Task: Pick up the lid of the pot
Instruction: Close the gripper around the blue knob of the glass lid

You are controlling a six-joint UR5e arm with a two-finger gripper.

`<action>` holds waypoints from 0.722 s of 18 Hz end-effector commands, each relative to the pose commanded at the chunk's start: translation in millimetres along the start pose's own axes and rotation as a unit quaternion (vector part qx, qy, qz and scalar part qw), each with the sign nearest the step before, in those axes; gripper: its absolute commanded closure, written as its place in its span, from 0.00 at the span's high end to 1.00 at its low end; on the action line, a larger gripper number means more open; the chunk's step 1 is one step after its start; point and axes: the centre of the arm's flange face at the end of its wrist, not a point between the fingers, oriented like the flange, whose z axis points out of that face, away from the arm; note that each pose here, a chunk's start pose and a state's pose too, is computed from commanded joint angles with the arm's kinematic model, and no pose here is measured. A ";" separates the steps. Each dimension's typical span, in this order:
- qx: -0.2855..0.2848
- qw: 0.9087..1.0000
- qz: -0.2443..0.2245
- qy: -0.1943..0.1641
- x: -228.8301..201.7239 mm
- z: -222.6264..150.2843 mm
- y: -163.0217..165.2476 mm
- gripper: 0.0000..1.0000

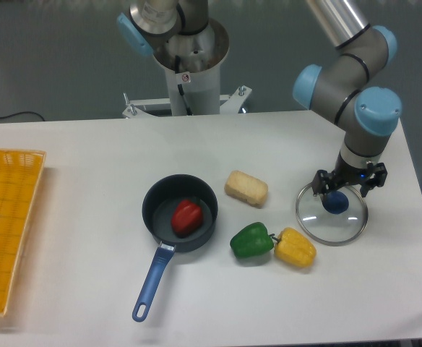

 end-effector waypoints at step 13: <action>0.001 1.000 -0.021 -0.002 15.7 11.4 -9.9 1.00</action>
